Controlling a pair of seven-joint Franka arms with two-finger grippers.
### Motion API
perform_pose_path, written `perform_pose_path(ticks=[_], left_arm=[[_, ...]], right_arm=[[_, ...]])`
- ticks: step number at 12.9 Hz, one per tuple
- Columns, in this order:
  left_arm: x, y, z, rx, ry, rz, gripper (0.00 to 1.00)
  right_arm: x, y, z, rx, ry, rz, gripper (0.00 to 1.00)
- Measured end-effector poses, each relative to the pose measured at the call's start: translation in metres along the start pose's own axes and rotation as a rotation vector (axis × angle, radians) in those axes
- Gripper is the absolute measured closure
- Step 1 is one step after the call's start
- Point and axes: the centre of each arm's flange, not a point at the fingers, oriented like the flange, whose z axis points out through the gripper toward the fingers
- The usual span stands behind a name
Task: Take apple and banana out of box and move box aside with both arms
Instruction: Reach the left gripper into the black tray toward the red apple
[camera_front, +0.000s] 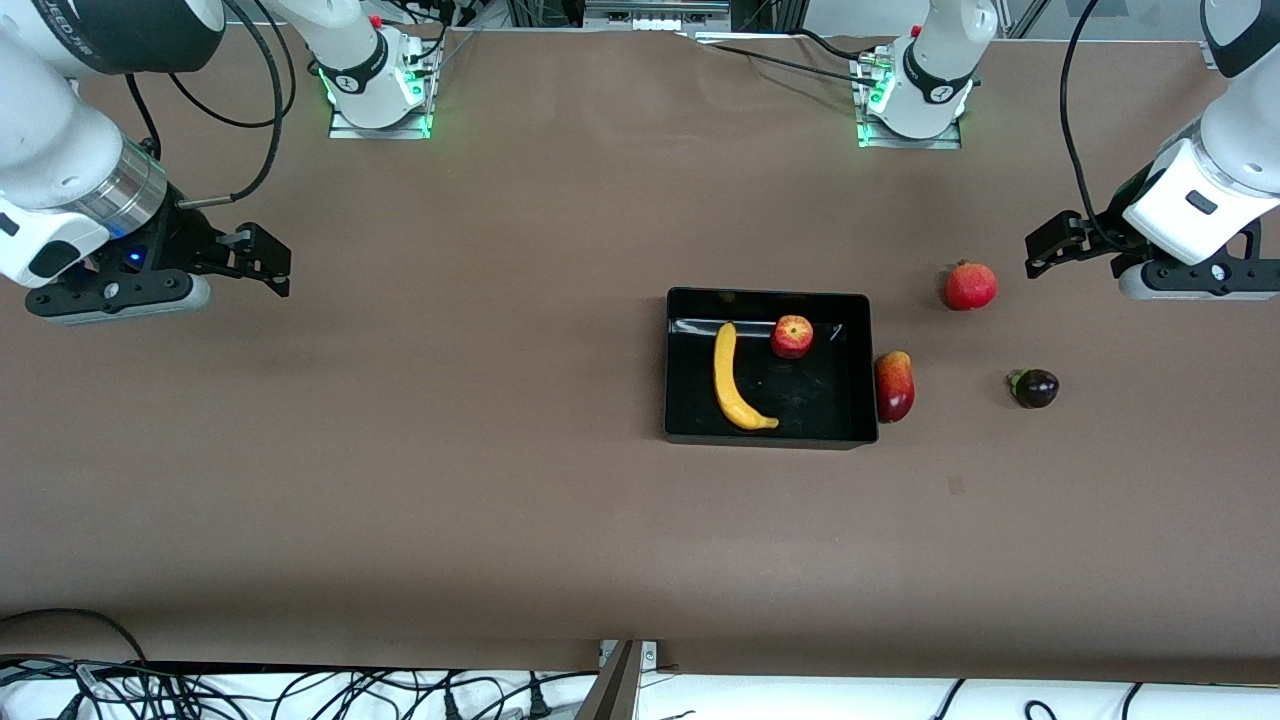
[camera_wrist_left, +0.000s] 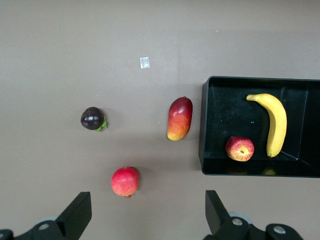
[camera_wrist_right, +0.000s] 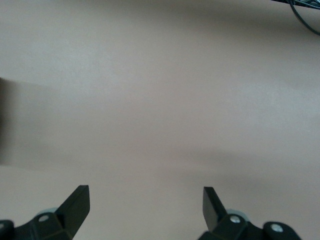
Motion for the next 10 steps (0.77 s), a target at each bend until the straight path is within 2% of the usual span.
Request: perform_pose_path(ticks=[5,8,10], left_arm=[[0.000,0.000,0.002,0.001,-0.008,0.000,0.00],[0.002,0.001,0.017,0.005,-0.062,0.003,0.00],[-0.005,0.019,0.028,0.004,-0.143,0.035,0.00]], right_arm=[[0.000,0.000,0.000,0.000,0.000,0.000,0.00],[0.000,0.000,0.000,0.000,0.000,0.000,0.00],[0.000,0.000,0.000,0.000,0.000,0.000,0.00]])
